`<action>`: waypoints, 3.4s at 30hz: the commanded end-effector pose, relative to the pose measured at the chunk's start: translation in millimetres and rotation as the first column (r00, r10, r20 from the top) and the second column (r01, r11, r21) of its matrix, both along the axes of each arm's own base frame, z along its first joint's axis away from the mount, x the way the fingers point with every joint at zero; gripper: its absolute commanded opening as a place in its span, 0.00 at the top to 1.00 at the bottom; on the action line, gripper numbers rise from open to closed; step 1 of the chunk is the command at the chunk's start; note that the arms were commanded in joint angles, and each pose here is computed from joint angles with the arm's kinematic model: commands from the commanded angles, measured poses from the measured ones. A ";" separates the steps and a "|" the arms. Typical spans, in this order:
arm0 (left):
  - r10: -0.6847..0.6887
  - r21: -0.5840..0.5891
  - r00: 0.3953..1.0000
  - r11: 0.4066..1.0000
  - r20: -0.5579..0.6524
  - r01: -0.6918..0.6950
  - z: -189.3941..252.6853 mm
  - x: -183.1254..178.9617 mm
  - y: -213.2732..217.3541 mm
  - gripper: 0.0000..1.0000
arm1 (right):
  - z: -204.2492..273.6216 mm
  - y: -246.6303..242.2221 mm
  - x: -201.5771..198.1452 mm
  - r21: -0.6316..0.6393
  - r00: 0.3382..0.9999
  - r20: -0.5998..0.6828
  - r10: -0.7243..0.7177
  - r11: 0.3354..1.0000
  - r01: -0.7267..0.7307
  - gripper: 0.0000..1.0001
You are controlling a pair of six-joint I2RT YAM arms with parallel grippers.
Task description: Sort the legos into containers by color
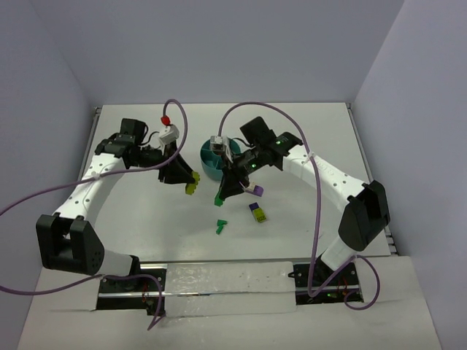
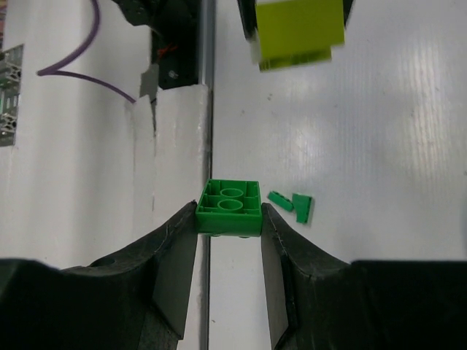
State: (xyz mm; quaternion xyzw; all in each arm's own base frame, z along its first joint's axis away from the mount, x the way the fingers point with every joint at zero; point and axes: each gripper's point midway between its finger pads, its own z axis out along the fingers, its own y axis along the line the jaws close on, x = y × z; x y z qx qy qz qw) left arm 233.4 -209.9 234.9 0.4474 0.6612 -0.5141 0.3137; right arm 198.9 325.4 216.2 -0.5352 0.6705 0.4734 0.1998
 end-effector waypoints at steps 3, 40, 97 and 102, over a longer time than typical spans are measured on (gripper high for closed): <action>0.236 -0.018 0.971 0.972 0.050 -0.235 12.4 52.4 7.2 1.00 | 3.5 -19.7 66.9 -0.029 0.931 0.175 -0.320 0.944 0.330 1.00; 0.759 -0.350 0.636 0.638 0.136 -0.686 67.3 121.1 45.0 1.00 | -41.6 -23.0 188.6 -0.098 0.525 0.403 -0.749 0.535 0.839 1.00; 0.546 -0.486 0.766 0.799 0.340 -0.354 -20.7 148.5 -23.3 0.79 | 2.8 -63.4 198.8 -0.069 0.503 0.333 -0.798 0.511 0.857 0.07; 0.541 -0.474 0.768 0.805 0.343 -0.355 -31.8 150.3 -25.1 0.70 | 2.3 -64.9 200.5 -0.073 0.504 0.331 -0.798 0.511 0.856 0.07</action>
